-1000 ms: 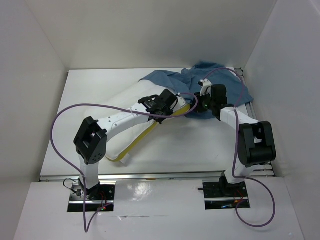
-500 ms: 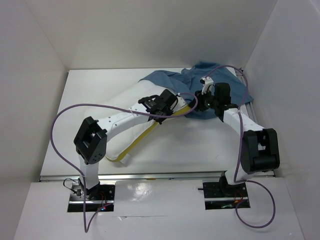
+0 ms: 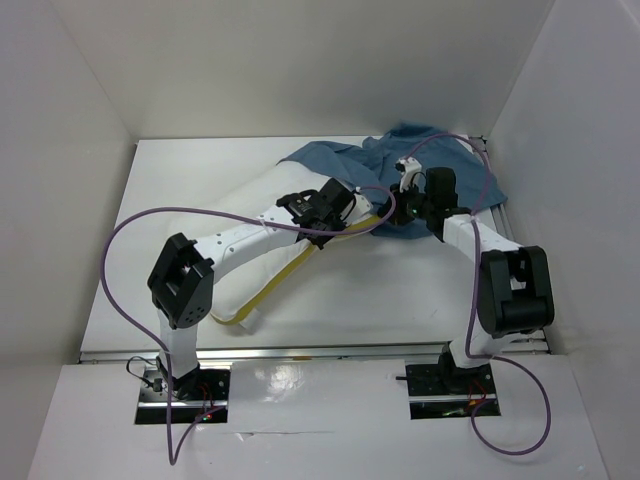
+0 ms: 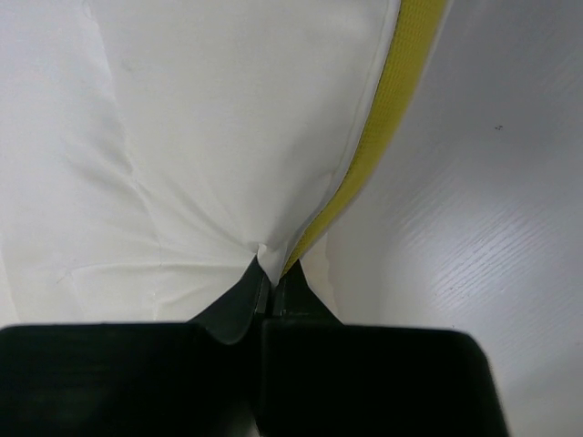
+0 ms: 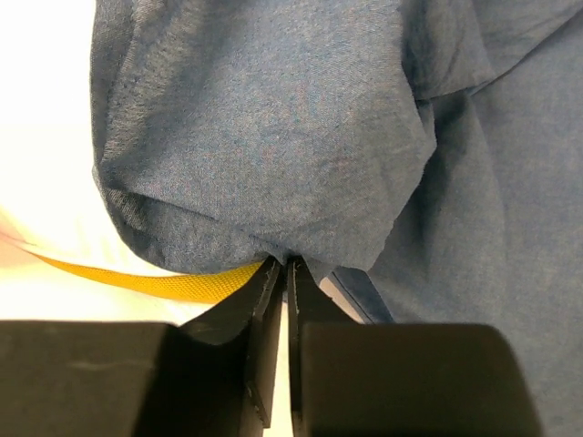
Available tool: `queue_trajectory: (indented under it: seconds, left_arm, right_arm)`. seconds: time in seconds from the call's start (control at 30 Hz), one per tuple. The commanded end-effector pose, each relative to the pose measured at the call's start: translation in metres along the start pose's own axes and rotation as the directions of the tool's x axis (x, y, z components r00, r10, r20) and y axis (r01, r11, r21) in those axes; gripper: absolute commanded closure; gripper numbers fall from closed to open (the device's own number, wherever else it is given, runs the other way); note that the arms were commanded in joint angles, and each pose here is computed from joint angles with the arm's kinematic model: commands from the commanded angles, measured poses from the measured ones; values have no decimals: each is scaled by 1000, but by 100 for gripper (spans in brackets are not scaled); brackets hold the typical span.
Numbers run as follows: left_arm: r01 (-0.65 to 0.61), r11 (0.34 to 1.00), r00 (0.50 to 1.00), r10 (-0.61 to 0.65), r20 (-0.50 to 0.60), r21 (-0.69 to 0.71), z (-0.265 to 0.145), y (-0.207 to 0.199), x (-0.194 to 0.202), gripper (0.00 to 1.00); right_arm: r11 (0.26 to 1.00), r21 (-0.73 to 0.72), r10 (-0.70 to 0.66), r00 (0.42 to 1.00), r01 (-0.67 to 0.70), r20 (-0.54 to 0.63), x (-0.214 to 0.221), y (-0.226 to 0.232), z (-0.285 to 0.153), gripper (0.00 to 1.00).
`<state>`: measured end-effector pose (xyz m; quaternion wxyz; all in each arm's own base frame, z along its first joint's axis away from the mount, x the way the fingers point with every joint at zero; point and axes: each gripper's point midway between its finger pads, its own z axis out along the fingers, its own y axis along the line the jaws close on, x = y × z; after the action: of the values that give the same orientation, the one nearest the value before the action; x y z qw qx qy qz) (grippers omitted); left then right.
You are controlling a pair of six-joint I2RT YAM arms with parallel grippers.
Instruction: Put the pillow into the pillowcase
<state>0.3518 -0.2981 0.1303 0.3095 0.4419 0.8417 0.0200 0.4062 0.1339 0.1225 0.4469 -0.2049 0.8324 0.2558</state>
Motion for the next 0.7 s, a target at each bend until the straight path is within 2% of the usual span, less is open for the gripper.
queue_trajectory:
  seconds: [0.0, 0.2, 0.33, 0.47, 0.67]
  left_arm:
    - [21, 1000, 998, -22, 61, 16, -14, 1, -21, 100]
    - [50, 999, 997, -50, 63, -10, -10, 7, -22, 100]
    - [127, 992, 989, -125, 80, -21, -10, 18, -29, 100]
    - [218, 975, 974, -215, 76, -34, -2, 50, -30, 100]
    - [327, 943, 941, -318, 117, -60, -7, 98, -40, 100]
  right_arm:
    - [999, -28, -44, 998, 46, 45, -22, 0, 4, 89]
    - [992, -112, -45, 997, 52, 67, -47, 27, -18, 100]
    - [984, -168, -51, 996, 63, 74, -58, 54, -42, 100]
    - [973, -223, -56, 997, 65, 44, -54, 87, -65, 100]
    - [969, -237, -73, 997, 75, 17, -47, 101, -88, 100]
